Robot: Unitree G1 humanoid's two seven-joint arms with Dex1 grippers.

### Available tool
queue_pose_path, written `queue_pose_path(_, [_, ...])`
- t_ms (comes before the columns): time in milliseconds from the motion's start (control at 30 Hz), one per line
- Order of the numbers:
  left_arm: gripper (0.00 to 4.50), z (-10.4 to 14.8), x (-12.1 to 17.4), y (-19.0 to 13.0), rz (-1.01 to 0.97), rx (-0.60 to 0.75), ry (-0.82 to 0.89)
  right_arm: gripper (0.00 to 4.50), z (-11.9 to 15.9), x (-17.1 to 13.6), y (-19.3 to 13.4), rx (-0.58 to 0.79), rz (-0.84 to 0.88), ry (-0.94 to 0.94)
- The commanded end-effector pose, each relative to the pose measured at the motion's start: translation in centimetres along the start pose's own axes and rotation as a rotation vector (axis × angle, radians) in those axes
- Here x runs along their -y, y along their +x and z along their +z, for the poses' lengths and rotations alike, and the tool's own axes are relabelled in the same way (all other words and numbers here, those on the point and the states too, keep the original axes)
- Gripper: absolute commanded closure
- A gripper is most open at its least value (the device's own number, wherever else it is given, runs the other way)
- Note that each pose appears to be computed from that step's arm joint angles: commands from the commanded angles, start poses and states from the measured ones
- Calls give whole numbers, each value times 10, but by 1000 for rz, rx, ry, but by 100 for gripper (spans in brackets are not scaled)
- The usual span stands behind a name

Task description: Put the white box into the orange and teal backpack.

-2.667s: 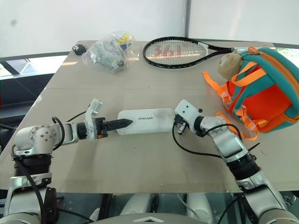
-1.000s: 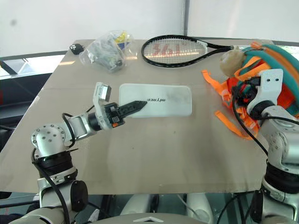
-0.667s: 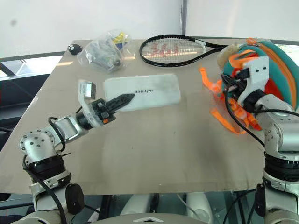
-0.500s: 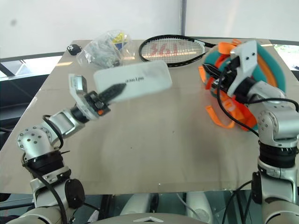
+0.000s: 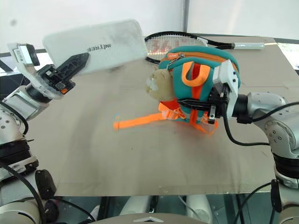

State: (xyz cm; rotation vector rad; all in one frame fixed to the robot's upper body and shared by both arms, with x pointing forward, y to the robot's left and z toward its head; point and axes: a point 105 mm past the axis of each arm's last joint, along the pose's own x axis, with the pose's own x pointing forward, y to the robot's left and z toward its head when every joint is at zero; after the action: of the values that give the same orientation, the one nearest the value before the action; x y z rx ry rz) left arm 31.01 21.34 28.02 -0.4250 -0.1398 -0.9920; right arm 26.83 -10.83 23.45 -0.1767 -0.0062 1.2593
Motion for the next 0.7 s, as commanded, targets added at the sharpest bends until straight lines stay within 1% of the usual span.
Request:
queue_pose_path(33, [329,-5,27,3,-156,-126,165,449,13,5,-13,36,-53,-66])
queue_pose_path(133, [329,-17,25,15,-188,-150,260,449,17,-2,-14,58,3,-72])
queue_pose_path(200, [329,-20,26,34,-228,-156,391,449,16,-12,-19,37,70,-56])
queue_pose_path(267, [329,-28,30,46,-298,-229,487,449,16,-20,-23,27,118,-38])
queue_pose_path(367, [329,-35,31,53,-367,-287,592,449,19,-23,-25,31,136,-39])
queue_pose_path(433, [329,-35,32,61,-418,-285,645,449,22,-25,-28,57,158,-53])
queue_pose_path(533, [329,-40,32,71,-503,-316,767,449,23,-28,-33,51,186,-48])
queue_pose_path(600, [329,-32,33,85,-520,-275,747,449,25,-31,-37,50,217,-42])
queue_pose_path(700, [329,-17,28,90,-527,-256,759,449,26,-35,-40,39,243,-42])
